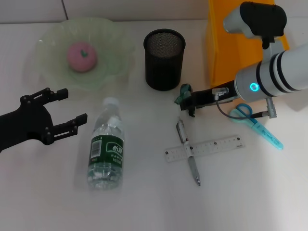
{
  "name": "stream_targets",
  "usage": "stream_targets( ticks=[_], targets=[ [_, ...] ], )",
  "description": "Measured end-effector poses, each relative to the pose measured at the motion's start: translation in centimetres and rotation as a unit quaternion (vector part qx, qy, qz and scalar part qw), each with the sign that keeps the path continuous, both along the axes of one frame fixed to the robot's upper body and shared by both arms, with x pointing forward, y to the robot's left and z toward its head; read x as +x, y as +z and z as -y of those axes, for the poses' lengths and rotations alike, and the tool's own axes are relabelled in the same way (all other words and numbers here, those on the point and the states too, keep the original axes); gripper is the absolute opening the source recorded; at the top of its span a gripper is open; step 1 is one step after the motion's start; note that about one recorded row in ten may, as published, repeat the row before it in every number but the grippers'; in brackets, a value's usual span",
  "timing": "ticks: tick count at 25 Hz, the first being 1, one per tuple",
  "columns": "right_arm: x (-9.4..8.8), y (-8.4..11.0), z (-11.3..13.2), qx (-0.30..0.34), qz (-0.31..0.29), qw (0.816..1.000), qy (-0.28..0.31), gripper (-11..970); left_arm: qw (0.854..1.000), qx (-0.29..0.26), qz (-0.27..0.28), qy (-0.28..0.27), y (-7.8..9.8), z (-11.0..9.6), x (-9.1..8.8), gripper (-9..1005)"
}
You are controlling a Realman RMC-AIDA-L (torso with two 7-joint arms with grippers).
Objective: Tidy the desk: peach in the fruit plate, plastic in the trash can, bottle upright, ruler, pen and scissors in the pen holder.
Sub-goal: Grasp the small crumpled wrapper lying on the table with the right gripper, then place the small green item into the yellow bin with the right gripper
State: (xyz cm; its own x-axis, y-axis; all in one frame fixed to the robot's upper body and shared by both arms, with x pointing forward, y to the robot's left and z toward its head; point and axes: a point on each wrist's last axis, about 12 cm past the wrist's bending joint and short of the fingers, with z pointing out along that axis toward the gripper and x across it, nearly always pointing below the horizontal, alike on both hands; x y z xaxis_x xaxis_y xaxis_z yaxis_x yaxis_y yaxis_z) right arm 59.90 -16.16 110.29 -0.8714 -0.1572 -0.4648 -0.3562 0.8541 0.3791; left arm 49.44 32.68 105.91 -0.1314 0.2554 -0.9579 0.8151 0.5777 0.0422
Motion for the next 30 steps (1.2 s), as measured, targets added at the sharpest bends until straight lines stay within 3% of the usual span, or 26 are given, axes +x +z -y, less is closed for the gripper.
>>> stream_targets(
  ticks=[15,19,25,30],
  targets=[
    [0.5,-0.8,-0.3,-0.013,-0.004,1.000,0.006,326,1.000,0.005,-0.001,-0.009,-0.4,0.2,-0.2,800],
    [0.7,-1.0,-0.4,-0.020,0.000,1.000,0.010,126,1.000,0.006,0.001,-0.009,-0.4,0.2,-0.3,800],
    [0.4,-0.7,-0.4,-0.016,0.010,1.000,0.020,89,1.000,0.002,0.002,-0.010,-0.4,0.2,-0.4,800],
    [-0.5,0.8,0.0,0.003,0.027,0.999,0.026,65,1.000,0.002,0.001,-0.009,-0.5,0.1,-0.6,800]
  ],
)
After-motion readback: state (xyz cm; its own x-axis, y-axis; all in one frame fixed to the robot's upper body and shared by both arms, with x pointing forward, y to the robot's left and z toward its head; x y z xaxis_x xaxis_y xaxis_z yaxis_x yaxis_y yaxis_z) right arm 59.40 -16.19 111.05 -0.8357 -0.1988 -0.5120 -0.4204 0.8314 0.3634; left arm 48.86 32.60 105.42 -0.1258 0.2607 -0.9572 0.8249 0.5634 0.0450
